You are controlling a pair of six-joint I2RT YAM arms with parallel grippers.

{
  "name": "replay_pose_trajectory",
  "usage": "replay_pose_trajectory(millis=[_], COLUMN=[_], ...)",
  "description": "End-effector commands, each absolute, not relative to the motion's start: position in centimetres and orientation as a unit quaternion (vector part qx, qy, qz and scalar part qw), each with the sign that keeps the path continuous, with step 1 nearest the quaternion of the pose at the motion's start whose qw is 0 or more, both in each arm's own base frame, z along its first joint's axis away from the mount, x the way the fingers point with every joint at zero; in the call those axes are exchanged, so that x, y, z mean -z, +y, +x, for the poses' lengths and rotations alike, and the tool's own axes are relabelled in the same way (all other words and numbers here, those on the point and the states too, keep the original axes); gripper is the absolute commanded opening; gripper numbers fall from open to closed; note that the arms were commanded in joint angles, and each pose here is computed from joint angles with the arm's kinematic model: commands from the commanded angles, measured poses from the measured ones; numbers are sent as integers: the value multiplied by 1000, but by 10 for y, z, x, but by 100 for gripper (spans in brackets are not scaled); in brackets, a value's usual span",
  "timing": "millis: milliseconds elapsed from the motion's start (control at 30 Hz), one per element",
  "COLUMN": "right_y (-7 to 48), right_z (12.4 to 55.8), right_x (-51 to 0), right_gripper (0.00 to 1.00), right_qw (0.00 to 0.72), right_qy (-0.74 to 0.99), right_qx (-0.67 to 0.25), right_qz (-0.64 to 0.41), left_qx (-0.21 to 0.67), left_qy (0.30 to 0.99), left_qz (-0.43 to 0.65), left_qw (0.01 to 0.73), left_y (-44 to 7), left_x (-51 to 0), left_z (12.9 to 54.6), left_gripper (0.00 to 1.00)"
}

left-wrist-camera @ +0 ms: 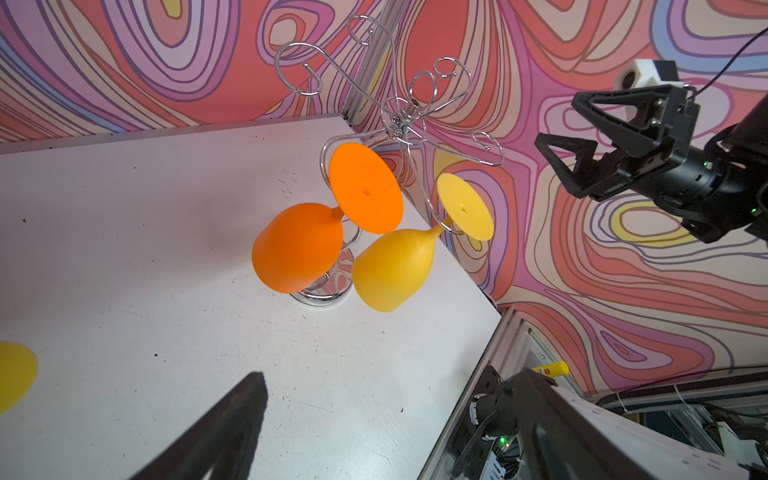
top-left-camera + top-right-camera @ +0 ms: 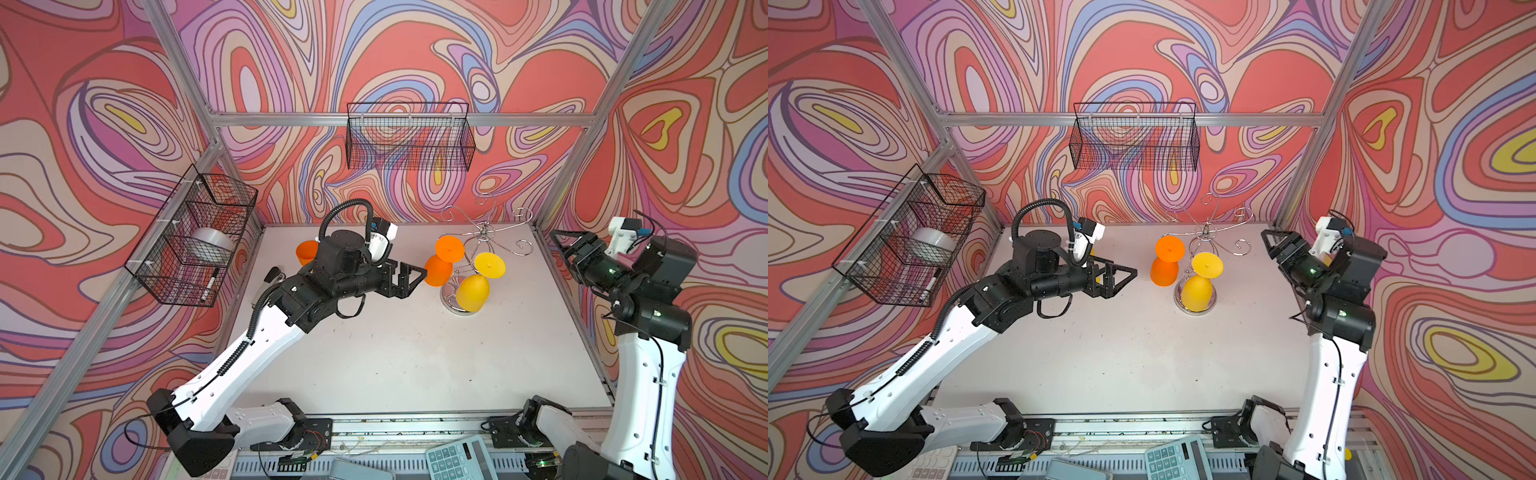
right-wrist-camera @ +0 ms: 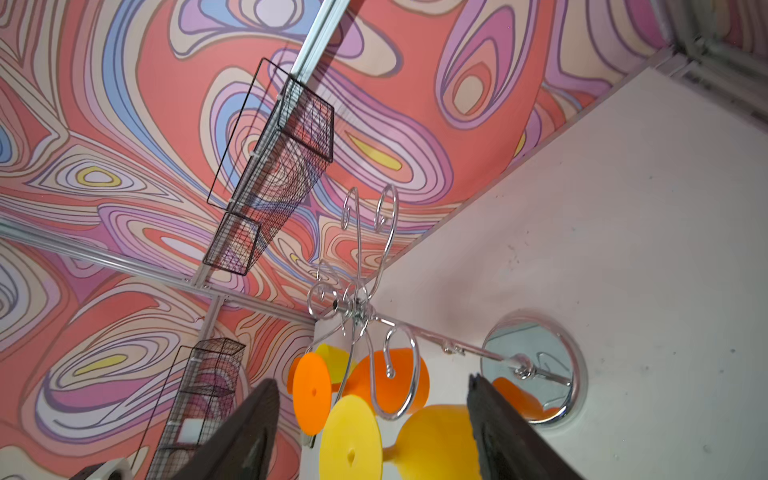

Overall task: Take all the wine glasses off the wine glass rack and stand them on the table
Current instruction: 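Swing the right arm around to approach the rack from its far side, then reach the open right gripper to the foot of the hanging yellow glass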

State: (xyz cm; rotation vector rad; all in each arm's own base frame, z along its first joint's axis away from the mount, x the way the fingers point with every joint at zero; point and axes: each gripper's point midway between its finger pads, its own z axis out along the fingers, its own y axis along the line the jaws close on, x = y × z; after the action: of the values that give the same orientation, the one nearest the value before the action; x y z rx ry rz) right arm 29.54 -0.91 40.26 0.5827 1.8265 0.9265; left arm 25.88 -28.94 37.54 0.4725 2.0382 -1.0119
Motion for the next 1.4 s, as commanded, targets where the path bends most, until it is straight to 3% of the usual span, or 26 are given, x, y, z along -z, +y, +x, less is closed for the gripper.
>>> replay_pose_trajectory(millis=[0, 667, 1367], right_y=[11, 38, 73], right_z=[284, 280, 295], right_x=[-385, -350, -325], right_gripper=[70, 51, 43], right_qw=[422, 366, 338], right_qy=[751, 723, 750], right_qx=[-443, -534, -523], right_qz=[249, 241, 223], left_qx=[409, 421, 413], left_qy=[800, 800, 800], left_qz=[189, 184, 178], left_qw=[396, 387, 397], left_y=[-295, -304, -300], left_x=[-379, -377, -384], left_z=[259, 265, 267], left_gripper=[93, 91, 90])
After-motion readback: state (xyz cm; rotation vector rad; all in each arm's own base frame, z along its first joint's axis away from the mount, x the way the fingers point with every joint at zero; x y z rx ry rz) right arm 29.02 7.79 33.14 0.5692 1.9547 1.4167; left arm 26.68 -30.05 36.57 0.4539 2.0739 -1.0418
